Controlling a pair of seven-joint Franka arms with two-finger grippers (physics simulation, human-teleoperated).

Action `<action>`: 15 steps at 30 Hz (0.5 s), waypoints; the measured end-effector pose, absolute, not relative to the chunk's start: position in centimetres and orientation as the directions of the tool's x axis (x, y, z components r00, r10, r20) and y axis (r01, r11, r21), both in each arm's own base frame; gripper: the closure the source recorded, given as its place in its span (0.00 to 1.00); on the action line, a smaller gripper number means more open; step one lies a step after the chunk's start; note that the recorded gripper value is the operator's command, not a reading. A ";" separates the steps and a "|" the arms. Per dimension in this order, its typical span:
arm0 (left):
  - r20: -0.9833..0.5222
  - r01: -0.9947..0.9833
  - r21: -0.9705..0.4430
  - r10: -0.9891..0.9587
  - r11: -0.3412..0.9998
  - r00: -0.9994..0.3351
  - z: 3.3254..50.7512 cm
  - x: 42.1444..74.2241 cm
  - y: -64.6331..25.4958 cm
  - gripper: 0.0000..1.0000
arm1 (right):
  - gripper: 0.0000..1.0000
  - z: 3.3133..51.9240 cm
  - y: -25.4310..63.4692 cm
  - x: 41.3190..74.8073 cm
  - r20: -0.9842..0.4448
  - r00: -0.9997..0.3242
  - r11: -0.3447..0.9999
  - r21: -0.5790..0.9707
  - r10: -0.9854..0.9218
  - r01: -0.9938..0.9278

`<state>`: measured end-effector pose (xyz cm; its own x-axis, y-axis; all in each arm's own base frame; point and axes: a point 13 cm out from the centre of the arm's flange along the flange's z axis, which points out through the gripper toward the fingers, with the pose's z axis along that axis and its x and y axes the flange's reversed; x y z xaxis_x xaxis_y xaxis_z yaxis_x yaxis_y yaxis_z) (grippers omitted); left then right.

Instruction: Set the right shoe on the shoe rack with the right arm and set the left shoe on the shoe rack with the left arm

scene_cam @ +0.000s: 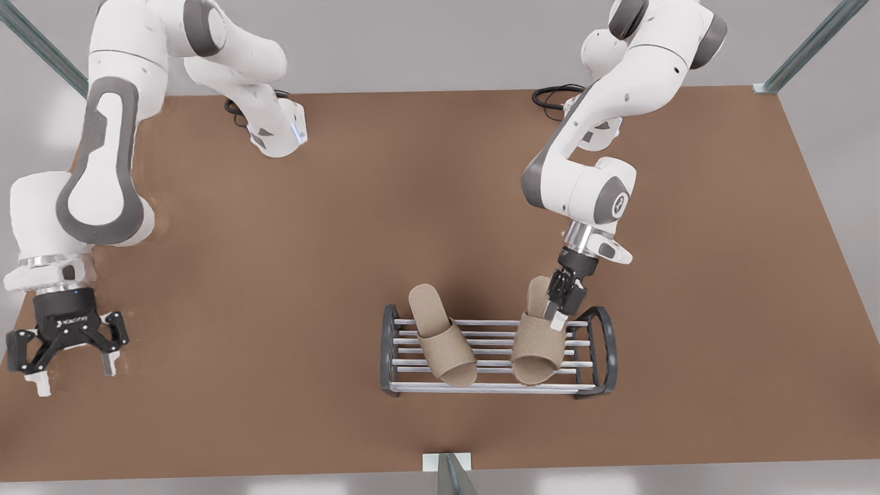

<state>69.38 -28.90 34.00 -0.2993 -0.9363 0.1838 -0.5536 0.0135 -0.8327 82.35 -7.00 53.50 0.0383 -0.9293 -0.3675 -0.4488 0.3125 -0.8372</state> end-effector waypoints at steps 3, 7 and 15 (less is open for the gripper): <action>0.174 -0.557 -0.830 -0.937 0.027 -0.304 33.5 69.2 -28.9 0.00 | 0.00 51.2 4.0 79.0 -0.224 0.237 -0.045 -0.631 -0.945 -0.775; 0.179 -0.528 -0.849 -0.935 0.010 -0.305 36.7 69.8 -29.5 0.00 | 0.00 51.2 6.3 68.7 -0.166 0.046 0.000 -0.267 -0.985 -0.964; -0.136 -0.252 -0.957 -0.989 0.146 -0.056 58.0 72.6 -5.0 0.00 | 0.00 48.2 2.9 57.3 0.040 -0.482 0.484 0.066 -0.875 -0.873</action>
